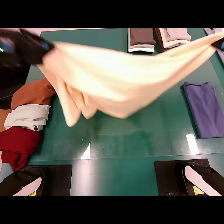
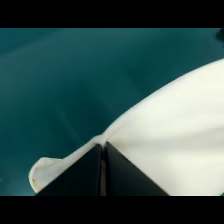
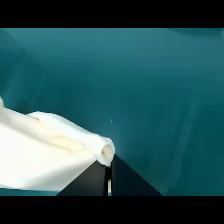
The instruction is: Fold the shirts.
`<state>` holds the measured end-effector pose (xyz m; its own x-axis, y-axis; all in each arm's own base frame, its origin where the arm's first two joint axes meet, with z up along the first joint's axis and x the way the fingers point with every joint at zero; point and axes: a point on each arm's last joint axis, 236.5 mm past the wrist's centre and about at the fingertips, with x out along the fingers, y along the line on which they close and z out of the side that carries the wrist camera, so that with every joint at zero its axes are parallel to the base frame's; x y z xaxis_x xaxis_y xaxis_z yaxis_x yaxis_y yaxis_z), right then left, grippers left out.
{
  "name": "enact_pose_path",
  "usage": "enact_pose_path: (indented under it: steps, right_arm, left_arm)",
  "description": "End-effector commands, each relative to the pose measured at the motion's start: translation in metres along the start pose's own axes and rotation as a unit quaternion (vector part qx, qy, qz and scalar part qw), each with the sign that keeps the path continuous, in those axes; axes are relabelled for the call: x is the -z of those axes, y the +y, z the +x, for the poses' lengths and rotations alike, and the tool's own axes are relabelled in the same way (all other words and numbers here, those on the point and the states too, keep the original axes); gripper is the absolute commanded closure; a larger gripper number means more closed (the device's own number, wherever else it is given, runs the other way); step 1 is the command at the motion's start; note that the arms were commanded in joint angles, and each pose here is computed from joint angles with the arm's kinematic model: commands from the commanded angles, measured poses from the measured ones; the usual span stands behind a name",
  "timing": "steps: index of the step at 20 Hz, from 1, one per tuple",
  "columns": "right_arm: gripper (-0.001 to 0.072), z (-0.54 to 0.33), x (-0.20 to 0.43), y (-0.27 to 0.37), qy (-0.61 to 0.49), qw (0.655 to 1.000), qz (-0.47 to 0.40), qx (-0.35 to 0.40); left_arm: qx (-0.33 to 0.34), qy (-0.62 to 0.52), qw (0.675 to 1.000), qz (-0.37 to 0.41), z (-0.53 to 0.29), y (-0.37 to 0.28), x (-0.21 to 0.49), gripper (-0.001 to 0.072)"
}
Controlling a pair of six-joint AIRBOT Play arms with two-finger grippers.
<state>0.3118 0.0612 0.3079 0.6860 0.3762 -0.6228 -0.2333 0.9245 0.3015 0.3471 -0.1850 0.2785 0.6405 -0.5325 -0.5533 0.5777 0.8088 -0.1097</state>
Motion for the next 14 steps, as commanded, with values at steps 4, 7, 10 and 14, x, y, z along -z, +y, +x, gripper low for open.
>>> enact_pose_path:
  steps: [4, 7, 10, 14]
  right_arm:
    - [0.0694, 0.097, 0.131, -0.077, 0.180, 0.977, 0.101, 0.054]
    - [0.0693, 0.118, 0.207, -0.091, 0.245, 0.958, 0.137, 0.063]
    - [0.0407, 0.125, 0.237, -0.092, 0.261, 0.951, 0.151, 0.064]
    - [0.0251, 0.119, 0.218, -0.091, 0.228, 0.961, 0.138, 0.068]
  left_arm:
    - [0.038, 0.229, 0.971, -0.056, 0.095, 0.008, 0.207, 0.0686]
    - [0.082, 0.285, 0.951, -0.082, 0.099, -0.013, 0.266, 0.0684]
    - [0.098, 0.295, 0.946, -0.096, 0.098, -0.022, 0.275, 0.0420]
    - [0.084, 0.271, 0.955, -0.090, 0.098, -0.011, 0.254, 0.0205]
